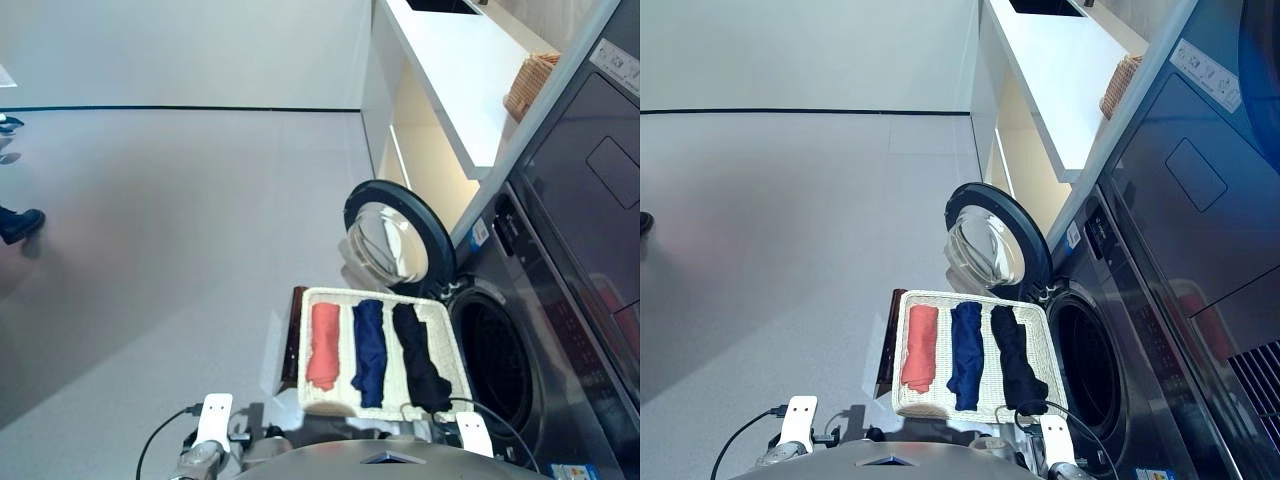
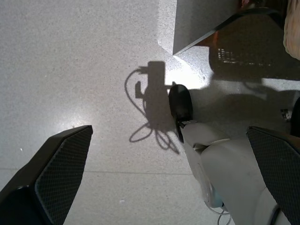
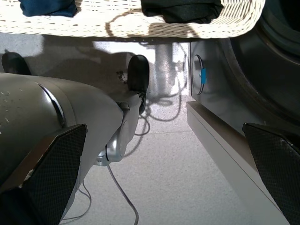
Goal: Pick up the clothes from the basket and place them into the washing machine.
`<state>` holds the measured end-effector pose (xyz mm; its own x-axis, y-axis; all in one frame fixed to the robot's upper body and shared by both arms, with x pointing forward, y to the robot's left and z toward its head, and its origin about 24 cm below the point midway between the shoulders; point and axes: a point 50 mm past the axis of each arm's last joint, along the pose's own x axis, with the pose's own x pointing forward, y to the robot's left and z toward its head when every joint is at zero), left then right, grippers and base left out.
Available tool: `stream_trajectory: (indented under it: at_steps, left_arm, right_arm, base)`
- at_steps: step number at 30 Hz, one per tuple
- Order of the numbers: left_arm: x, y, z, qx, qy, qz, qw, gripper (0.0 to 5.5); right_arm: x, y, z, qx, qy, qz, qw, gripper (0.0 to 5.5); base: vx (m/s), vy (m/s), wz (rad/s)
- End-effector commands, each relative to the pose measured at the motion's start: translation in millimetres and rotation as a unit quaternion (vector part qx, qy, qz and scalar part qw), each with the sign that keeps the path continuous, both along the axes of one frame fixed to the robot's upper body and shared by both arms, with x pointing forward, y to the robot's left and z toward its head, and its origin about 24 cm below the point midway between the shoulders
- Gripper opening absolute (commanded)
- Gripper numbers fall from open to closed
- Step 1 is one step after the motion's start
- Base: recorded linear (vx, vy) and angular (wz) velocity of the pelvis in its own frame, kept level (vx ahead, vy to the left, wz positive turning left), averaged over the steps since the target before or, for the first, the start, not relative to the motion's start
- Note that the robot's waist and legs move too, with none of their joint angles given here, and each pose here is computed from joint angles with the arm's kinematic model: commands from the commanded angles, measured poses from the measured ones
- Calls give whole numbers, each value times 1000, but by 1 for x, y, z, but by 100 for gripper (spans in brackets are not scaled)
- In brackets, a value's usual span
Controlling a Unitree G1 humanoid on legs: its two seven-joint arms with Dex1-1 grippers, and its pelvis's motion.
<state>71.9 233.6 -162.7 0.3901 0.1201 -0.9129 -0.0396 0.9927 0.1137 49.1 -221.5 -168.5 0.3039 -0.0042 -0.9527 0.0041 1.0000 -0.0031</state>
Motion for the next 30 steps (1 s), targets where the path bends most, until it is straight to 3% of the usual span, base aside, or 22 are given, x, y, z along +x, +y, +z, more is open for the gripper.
stream_trajectory:
  at_steps: [1, 7, 11, 13, 15, 21, 25, 26, 30]
  left_arm:
    - [23, -20, 0, -25, -21, -12, 999, 550]
    - [31, -23, 2, -30, -44, 0, 999, 550]
    - [59, -31, 16, -38, -125, -6, 991, 550]
    - [94, -44, 46, -59, -238, -43, 968, 550]
    - [101, -49, 53, -72, -263, -36, 962, 550]
    - [181, -90, 133, -130, -451, -47, 882, 550]
    - [199, -103, 158, -134, -494, -58, 857, 550]
    - [210, -112, 176, -136, -525, -68, 837, 550]
    - [222, -119, 194, -112, -555, -83, 820, 550]
  right_arm:
    - [39, -8, 8, -11, -48, 21, 999, 550]
    - [48, -11, 12, -26, -75, 6, 997, 550]
    - [75, -10, 25, -30, -152, -18, 988, 550]
    - [105, -2, 48, -9, -248, -22, 968, 550]
    - [110, -1, 53, -1, -267, -32, 963, 550]
    - [195, 35, 127, 57, -459, -30, 886, 550]
    - [216, 50, 163, 73, -531, -16, 844, 550]
    - [228, 64, 196, 87, -590, 5, 802, 550]
    - [236, 85, 245, 89, -671, 61, 734, 550]
  base:
    - [0, 0, 0]
    - [0, 0, 0]
    - [0, 0, 0]
    - [0, 0, 0]
    - [-40, -2, 7]
    - [-161, -23, -32]
    - [-96, -36, -46]
    - [-70, -46, -49]
    - [-59, -25, -53]
